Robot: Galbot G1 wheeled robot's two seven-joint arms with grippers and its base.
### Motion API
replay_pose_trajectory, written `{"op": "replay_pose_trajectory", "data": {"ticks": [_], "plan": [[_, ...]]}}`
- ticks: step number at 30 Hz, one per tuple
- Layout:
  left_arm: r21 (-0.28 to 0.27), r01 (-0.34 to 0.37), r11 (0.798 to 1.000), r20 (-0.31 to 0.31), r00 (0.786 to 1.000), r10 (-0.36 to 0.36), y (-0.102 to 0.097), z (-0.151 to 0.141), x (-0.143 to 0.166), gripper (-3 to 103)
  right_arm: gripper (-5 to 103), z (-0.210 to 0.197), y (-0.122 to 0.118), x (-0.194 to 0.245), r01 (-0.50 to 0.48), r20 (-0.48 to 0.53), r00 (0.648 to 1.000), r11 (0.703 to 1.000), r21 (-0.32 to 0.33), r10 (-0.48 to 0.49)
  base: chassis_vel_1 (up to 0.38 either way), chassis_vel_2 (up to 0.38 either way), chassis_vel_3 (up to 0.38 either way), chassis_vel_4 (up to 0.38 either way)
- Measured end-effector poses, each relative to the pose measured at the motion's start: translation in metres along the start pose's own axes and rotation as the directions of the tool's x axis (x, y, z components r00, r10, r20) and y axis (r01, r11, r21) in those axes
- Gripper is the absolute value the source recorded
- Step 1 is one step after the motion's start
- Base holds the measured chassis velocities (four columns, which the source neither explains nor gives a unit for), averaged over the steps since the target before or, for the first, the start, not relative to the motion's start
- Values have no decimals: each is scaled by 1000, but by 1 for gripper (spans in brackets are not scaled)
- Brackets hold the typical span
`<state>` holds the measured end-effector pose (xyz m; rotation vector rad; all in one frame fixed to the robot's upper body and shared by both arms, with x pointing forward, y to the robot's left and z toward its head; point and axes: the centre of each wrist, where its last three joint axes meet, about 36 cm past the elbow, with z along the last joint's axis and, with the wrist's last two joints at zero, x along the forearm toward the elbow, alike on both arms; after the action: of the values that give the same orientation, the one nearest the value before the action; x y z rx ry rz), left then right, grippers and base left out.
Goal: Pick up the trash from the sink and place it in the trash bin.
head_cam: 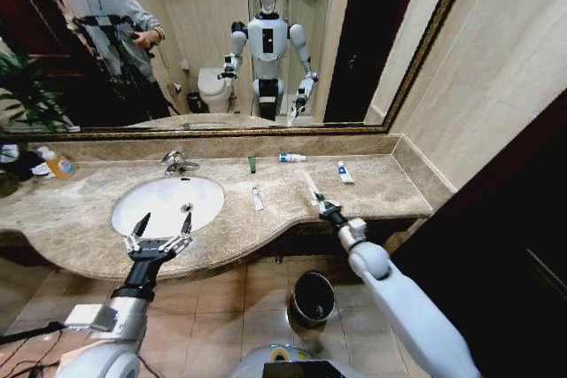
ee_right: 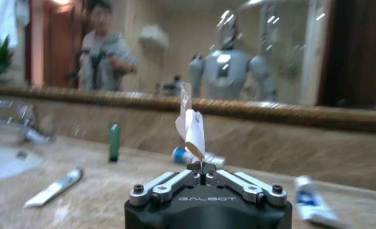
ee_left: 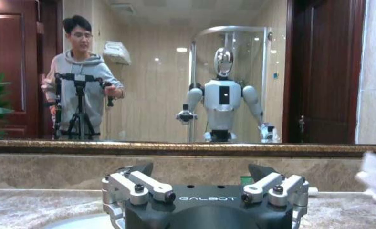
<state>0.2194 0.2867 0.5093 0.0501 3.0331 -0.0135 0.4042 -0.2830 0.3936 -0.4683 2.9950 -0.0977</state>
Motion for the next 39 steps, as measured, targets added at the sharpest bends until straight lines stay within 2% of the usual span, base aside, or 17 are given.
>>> {"op": "replay_pose_trajectory", "data": {"ticks": [1, 8, 10, 13, 14, 16, 17, 19, 22, 24, 25, 27, 29, 32, 36, 39], "plan": [[0, 0, 1000, 0, 1000, 0, 0, 0, 0, 100, 0, 0, 0, 0, 0, 0, 1000, 1000, 0, 0, 0, 0, 0, 0], [0, 0, 1000, 0, 1000, 0, 0, 0, 0, 100, 0, 36, -1, 90, -99, 45, 994, 994, -50, 101, 0, 0, 0, 0], [0, 0, 1000, 0, 1000, 0, 0, 0, 0, 100, 0, 40, 0, 100, -106, 38, 993, 993, -59, 108, 0, 0, 0, 0], [0, 0, 1000, 0, 1000, 0, 0, 0, 0, 100, 0, 62, 16, 164, -164, 4, 986, 978, -130, 166, 0, 0, 0, 0], [0, 0, 1000, 0, 1000, 0, 0, 0, 0, 100, 0, 62, 16, 164, -164, 4, 986, 978, -130, 166, 0, 0, 0, 0], [0, 0, 1000, 0, 1000, 0, 0, 0, 0, 100, 0, 86, 26, 201, -181, -44, 983, 974, -135, 176, 0, 0, 0, 0], [0, 0, 1000, 0, 1000, 0, 0, 0, 0, 100, 0, 86, 26, 201, -181, -44, 983, 974, -135, 176, 0, 0, 0, 0], [0, 0, 1000, 0, 1000, 0, 0, 0, 0, 100, 0, 111, 33, 228, -183, -114, 979, 976, -121, 169, 0, 0, 0, 0], [0, 0, 1000, 0, 1000, 0, 0, 0, 0, 100, 0, 134, 37, 242, -165, -174, 974, 982, -89, 148, 0, 0, 0, 0], [0, 0, 1000, 0, 1000, 0, 0, 0, 0, 100, 0, 154, 35, 248, -144, -214, 968, 989, -42, 132, 0, 0, 0, 0], [0, 0, 1000, 0, 1000, 0, 0, 0, 0, 100, 0, 154, 35, 248, -144, -214, 968, 989, -42, 132, 0, 0, 0, 0], [0, 0, 1000, 0, 1000, 0, 0, 0, 0, 100, 0, 181, 30, 249, -110, -259, 959, 994, 19, 111, 0, 0, 0, 0], [0, 0, 1000, 0, 1000, 0, 0, 0, 0, 100, 0, 187, 29, 249, -96, -274, 956, 995, 26, 99, 0, 0, 0, 0], [0, 0, 1000, 0, 1000, 0, 0, 0, 0, 100, 0, 218, 28, 249, -28, -367, 929, 999, 43, 42, 0, 0, 0, 0], [0, 0, 1000, 0, 1000, 0, 0, 0, 0, 100, 0, 230, 28, 246, 5, -414, 910, 998, 65, 23, 0, 0, 0, 0], [0, 0, 1000, 0, 1000, 0, 0, 0, 0, 100, 0, 243, 19, 247, 130, -518, 855, 980, 152, -33, 0, 0, 0, 0]]}}
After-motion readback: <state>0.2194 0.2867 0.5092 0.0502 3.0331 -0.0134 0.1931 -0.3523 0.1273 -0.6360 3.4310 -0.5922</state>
